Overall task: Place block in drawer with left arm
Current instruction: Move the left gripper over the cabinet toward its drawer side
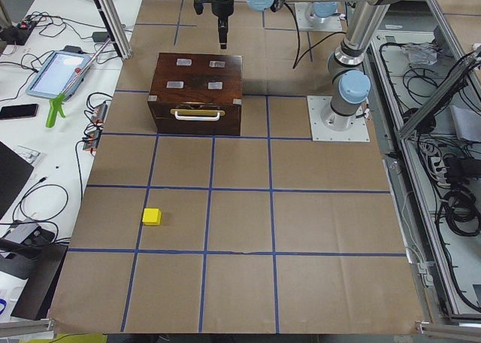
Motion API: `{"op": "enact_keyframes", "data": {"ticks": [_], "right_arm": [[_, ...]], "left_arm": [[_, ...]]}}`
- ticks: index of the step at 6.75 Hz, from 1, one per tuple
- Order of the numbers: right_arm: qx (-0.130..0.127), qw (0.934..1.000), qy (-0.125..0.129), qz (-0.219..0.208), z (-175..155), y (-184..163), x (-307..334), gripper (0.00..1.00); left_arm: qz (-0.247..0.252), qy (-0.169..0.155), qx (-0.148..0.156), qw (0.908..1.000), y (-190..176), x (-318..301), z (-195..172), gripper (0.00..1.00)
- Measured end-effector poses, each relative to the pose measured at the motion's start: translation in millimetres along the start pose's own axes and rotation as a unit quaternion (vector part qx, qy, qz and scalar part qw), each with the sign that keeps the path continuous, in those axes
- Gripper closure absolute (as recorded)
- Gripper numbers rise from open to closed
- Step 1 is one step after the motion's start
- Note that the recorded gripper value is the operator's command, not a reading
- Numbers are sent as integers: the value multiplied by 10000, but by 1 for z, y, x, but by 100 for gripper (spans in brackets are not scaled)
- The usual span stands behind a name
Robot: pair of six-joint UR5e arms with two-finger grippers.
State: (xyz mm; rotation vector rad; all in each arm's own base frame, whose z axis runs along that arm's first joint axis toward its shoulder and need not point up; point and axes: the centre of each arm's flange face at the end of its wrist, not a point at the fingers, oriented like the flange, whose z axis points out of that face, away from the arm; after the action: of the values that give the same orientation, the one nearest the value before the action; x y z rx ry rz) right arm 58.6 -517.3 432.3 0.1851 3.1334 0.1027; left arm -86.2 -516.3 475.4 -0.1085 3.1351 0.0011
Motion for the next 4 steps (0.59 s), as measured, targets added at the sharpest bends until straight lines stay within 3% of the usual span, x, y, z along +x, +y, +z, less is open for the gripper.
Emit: {"op": "enact_keyframes", "data": {"ticks": [4], "right_arm": [[4,10000,0,2,0,0,0,0]], "left_arm": [[-232,11,70,9997,-42,-145,17,1]]}}
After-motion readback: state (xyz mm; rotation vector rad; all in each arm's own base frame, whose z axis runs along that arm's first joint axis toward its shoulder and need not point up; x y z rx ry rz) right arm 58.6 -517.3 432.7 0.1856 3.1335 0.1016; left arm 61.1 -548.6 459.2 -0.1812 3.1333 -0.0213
